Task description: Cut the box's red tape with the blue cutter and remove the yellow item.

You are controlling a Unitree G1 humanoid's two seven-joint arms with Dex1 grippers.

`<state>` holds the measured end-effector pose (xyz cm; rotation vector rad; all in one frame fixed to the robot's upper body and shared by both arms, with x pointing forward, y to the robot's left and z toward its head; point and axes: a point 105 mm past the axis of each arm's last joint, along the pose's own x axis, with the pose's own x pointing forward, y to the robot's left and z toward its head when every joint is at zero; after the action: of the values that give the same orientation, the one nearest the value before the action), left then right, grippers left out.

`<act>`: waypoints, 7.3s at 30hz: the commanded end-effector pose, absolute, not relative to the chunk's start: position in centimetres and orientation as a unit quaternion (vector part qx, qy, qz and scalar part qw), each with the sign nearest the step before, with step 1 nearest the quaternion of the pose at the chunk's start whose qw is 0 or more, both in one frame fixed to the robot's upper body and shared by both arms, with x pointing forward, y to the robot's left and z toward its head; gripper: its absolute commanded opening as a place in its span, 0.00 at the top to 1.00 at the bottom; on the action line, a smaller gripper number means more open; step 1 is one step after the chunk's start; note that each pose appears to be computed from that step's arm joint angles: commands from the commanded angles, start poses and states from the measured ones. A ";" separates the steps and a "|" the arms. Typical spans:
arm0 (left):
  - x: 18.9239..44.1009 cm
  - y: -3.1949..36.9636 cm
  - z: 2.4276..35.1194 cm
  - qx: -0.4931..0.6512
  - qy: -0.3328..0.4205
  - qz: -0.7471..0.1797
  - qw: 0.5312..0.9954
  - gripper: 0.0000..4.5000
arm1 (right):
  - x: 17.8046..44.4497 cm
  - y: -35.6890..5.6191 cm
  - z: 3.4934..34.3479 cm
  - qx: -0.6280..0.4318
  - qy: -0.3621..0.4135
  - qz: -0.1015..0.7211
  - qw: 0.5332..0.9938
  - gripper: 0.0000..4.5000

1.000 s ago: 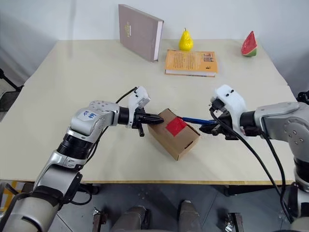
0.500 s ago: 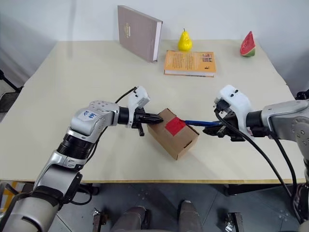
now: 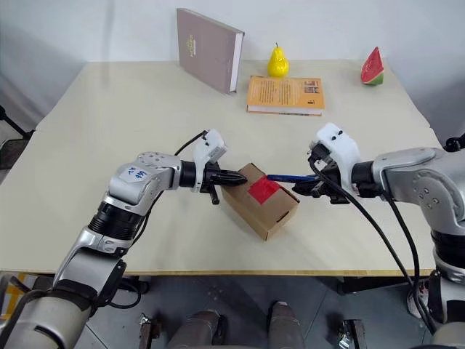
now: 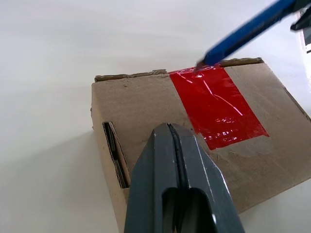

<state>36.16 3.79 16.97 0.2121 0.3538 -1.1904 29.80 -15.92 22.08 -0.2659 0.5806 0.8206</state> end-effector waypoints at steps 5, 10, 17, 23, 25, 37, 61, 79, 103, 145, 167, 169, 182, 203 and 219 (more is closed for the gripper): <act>36.3 4.4 15.2 0.110 0.195 -0.538 0.812 1.00 | 31.1 -15.4 24.1 -0.125 0.221 0.396 0.883 0.97; 36.4 4.3 15.3 0.111 0.193 -0.540 0.812 1.00 | 32.3 -15.1 22.9 -0.125 0.228 0.391 0.883 0.97; 36.2 4.3 15.3 0.111 0.193 -0.540 0.812 1.00 | 32.8 -14.6 22.1 -0.125 0.233 0.398 0.879 0.97; 36.1 4.3 15.2 0.111 0.195 -0.541 0.810 1.00 | 32.5 -14.5 21.3 -0.129 0.247 0.405 0.871 0.97; 36.1 4.2 15.2 0.111 0.195 -0.542 0.810 1.00 | 32.4 -14.5 21.1 -0.130 0.249 0.406 0.870 0.97; 36.1 4.2 15.2 0.111 0.197 -0.541 0.810 1.00 | 31.6 -15.1 20.5 -0.147 0.268 0.406 0.861 0.97; 35.7 3.6 13.8 0.134 0.272 -0.533 0.790 1.00 | 28.8 -16.3 21.0 -0.186 0.331 0.406 0.831 0.97; 36.1 4.2 13.7 0.126 0.274 -0.520 0.799 1.00 | 27.6 -17.4 21.9 -0.179 0.326 0.397 0.839 0.97; 35.6 3.8 13.7 0.119 0.270 -0.523 0.799 1.00 | 31.3 -13.6 20.8 -0.150 0.277 0.420 0.851 0.97; 32.8 5.8 14.7 0.183 0.297 -0.550 0.759 1.00 | 26.4 -13.4 21.4 -0.146 0.262 0.404 0.864 0.97; 32.4 5.0 15.6 0.220 0.283 -0.589 0.725 1.00 | 24.5 -12.6 20.9 -0.074 0.277 0.326 0.901 0.97; 32.4 4.9 15.6 0.217 0.283 -0.589 0.725 1.00 | 24.2 -12.6 20.9 -0.075 0.275 0.326 0.902 0.97; 32.6 4.1 15.5 0.212 0.282 -0.596 0.721 1.00 | 22.2 -14.2 20.6 -0.084 0.279 0.297 0.909 0.97; 32.8 3.6 15.6 0.216 0.277 -0.602 0.718 1.00 | 20.3 -14.6 18.8 -0.071 0.305 0.278 0.908 0.97; 32.8 3.6 15.7 0.215 0.277 -0.603 0.717 1.00 | 20.3 -14.3 18.4 -0.061 0.308 0.274 0.909 0.97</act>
<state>32.72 3.30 16.99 0.4524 0.5576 -1.3588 20.60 -14.94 18.18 -0.1286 0.6426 0.5333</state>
